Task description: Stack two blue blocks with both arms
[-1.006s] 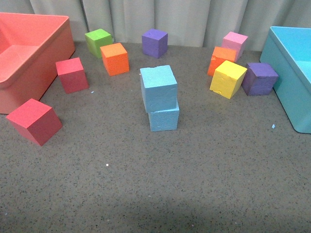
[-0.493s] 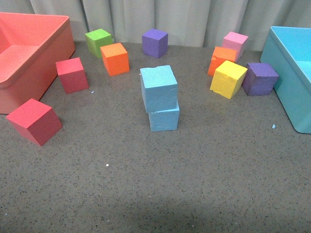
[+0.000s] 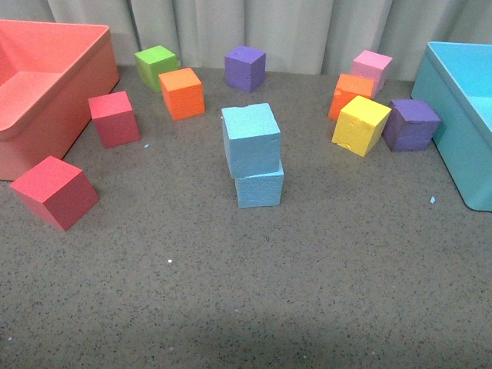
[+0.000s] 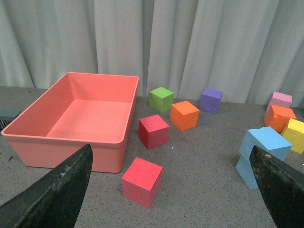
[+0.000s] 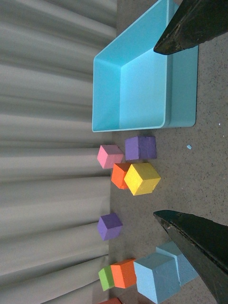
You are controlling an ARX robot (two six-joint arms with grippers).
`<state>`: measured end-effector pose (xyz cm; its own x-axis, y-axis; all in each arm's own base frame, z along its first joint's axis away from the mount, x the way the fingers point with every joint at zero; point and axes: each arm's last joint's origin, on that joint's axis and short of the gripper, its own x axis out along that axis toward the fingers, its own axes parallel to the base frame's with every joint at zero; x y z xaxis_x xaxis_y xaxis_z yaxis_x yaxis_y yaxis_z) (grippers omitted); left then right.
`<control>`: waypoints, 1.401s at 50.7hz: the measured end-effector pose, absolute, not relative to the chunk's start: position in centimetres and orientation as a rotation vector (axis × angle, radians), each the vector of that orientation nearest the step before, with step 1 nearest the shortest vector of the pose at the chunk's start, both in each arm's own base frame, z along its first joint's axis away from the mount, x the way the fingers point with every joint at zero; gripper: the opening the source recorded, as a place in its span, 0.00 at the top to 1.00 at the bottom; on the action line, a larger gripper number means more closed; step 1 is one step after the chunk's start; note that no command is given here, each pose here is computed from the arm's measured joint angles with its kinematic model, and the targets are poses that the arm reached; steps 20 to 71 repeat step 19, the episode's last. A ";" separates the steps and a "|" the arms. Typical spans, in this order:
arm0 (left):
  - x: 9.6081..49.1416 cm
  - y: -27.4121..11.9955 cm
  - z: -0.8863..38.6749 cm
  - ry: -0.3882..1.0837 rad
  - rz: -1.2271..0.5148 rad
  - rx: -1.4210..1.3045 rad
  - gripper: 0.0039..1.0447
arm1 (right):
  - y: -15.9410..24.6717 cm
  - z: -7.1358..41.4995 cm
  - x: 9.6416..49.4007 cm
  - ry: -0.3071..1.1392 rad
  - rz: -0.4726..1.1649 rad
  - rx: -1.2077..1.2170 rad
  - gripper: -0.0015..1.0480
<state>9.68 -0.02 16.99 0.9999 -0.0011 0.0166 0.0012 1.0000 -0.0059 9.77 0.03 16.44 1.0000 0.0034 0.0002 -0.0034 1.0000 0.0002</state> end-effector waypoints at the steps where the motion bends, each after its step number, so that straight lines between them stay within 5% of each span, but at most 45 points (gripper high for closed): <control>1: 9.7 0.0 17.0 -0.017 -0.001 -0.006 0.06 | 0.0 16.4 9.8 0.000 0.003 0.000 0.09; 71: 9.7 0.0 17.0 -0.017 -0.001 -0.006 0.06 | 0.0 16.4 9.8 0.000 0.003 0.000 0.09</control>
